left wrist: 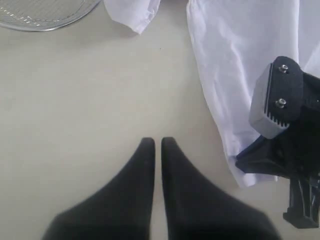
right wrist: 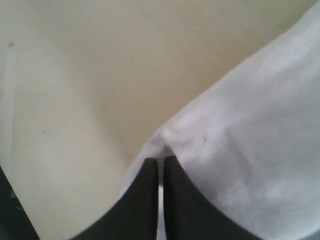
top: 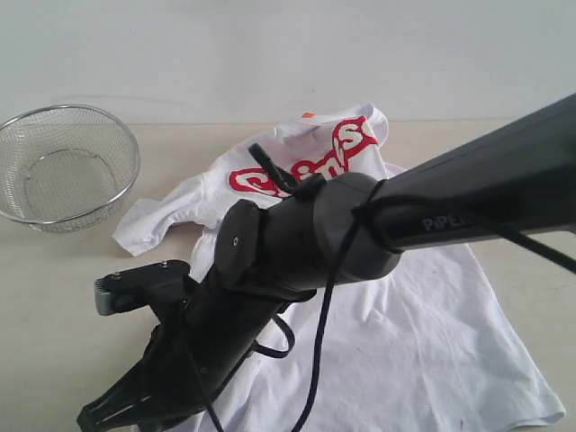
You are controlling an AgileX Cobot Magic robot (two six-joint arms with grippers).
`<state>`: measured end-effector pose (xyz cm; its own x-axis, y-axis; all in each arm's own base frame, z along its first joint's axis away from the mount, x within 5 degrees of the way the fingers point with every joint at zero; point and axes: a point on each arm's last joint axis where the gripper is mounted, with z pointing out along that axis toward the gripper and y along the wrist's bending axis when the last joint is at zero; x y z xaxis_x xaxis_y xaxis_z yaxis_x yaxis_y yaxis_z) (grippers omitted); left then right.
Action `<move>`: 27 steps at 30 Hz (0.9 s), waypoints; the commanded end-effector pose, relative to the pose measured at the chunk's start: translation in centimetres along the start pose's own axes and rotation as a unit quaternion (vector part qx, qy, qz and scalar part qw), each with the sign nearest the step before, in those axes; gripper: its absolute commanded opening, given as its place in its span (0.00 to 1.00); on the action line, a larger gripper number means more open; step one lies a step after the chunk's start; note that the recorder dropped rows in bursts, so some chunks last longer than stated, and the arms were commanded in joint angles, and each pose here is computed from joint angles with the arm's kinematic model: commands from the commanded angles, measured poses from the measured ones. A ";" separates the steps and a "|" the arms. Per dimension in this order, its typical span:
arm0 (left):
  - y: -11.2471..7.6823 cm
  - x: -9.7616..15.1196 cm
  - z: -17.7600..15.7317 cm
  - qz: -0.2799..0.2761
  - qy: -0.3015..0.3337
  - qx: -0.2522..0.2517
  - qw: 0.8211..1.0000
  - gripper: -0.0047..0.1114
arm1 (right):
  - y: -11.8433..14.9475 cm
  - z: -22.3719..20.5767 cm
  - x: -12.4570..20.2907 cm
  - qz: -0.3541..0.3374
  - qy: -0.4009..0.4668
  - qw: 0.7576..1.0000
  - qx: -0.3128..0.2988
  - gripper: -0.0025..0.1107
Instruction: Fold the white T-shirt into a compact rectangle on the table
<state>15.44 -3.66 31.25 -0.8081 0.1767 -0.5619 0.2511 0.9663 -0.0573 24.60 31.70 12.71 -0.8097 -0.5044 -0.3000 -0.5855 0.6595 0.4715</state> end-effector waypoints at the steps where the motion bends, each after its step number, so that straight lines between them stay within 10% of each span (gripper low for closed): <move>1: -0.2 0.0 -0.2 -0.008 -0.003 0.011 1.000 0.08 | -1.4 -2.6 -0.9 0.012 -0.006 1.000 0.000 0.02; 14: -2.4 -1.2 2.3 0.038 0.019 0.150 0.988 0.08 | -5.7 -11.5 -1.0 0.051 -0.041 0.996 0.065 0.02; 27: -5.5 -0.9 11.7 0.051 0.113 0.273 0.954 0.08 | -13.6 -17.1 8.2 0.202 0.062 0.959 0.190 0.02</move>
<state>20.53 -10.00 24.05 -0.8429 0.3265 -0.4277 0.5130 0.7274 -0.4558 27.47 10.03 18.87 -0.9719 -0.2157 -0.0943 -0.2320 0.9456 0.2280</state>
